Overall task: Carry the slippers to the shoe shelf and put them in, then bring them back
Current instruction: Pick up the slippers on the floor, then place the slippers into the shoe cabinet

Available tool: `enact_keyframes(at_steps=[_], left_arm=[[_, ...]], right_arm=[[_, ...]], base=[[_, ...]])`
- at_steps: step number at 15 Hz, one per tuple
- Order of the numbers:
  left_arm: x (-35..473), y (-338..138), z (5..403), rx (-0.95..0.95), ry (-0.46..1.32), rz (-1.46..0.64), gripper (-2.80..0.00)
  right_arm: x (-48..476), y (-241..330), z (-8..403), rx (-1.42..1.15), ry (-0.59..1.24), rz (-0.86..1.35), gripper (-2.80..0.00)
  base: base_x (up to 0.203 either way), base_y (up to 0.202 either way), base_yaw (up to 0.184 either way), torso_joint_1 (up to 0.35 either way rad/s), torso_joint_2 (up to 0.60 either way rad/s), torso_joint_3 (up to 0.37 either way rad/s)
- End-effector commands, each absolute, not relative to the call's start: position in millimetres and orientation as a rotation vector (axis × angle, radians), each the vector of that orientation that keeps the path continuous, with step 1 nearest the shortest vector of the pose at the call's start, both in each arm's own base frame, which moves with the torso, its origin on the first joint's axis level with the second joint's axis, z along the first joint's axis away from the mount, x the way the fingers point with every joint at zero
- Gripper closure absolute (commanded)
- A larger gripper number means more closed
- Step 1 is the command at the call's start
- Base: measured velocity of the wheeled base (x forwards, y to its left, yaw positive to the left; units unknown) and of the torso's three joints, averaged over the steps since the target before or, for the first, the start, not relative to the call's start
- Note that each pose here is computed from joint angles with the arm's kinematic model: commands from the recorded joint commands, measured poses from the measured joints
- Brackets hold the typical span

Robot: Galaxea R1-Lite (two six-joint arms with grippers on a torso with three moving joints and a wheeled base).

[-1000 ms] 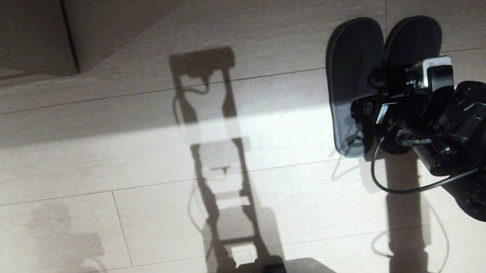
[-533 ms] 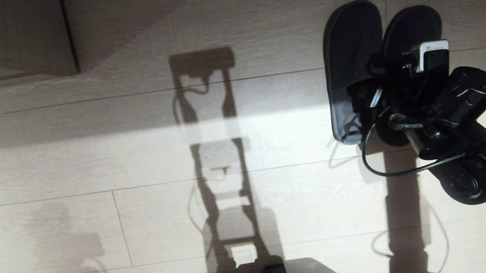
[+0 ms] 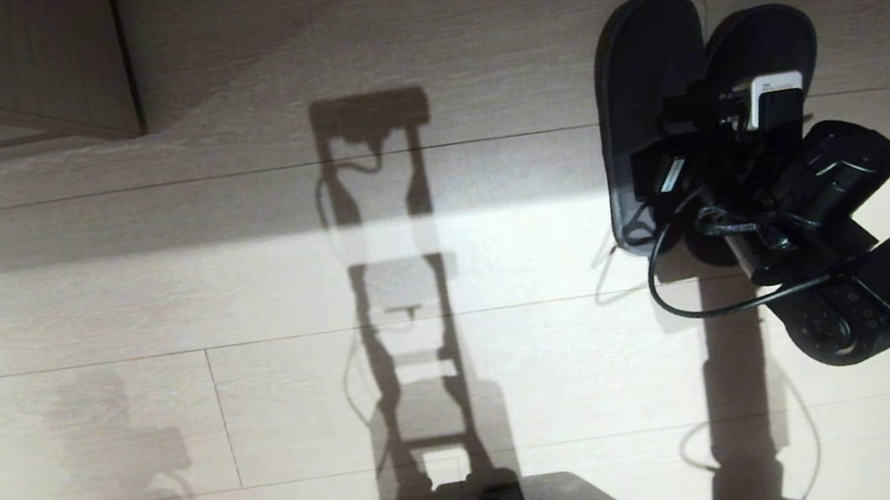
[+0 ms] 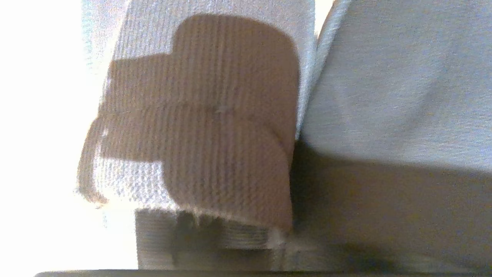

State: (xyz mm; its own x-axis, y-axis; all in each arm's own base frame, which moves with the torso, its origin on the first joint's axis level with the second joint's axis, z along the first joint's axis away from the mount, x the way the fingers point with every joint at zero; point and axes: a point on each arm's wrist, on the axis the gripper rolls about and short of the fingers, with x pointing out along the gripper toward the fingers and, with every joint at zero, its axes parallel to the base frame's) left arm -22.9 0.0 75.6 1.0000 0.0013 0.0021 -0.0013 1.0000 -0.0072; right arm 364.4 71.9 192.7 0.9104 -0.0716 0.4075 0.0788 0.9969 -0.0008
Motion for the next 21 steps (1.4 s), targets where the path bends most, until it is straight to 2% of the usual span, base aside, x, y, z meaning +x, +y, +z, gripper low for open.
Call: enact_keyframes(at_steps=[1,6,7,10,16,21], left_arm=[[-22.9,0.0,75.6,-0.008,-0.003,0.002,0.00],[-22.9,0.0,75.6,-0.008,-0.003,0.002,0.00],[-22.9,0.0,75.6,-0.008,-0.003,0.002,0.00],[-22.9,0.0,75.6,-0.009,-0.003,0.003,0.00],[-22.9,0.0,75.6,-0.008,-0.003,0.002,0.00],[-22.9,0.0,75.6,-0.007,-0.003,0.002,0.00]], right_arm=[[367.4,72.4,191.0,-0.017,-0.422,-0.076,0.00],[360.7,71.4,201.1,-0.023,-0.444,-0.068,0.00],[351.1,69.3,213.8,-0.019,-0.468,-0.066,0.00],[306.3,59.9,253.6,-0.010,-0.514,-0.064,0.00],[250.5,48.1,264.8,-0.036,-0.388,-0.053,0.00],[168.9,31.0,280.5,-0.042,-0.342,-0.046,0.00]], base=[[0.000,0.000,0.000,0.000,0.00,0.000],[0.000,0.000,0.000,0.000,0.00,0.000],[0.000,0.000,0.000,0.000,0.00,0.000],[0.000,0.000,0.000,0.000,0.00,0.000],[0.000,0.000,0.000,0.000,0.00,0.000],[0.000,0.000,0.000,0.000,0.00,0.000]])
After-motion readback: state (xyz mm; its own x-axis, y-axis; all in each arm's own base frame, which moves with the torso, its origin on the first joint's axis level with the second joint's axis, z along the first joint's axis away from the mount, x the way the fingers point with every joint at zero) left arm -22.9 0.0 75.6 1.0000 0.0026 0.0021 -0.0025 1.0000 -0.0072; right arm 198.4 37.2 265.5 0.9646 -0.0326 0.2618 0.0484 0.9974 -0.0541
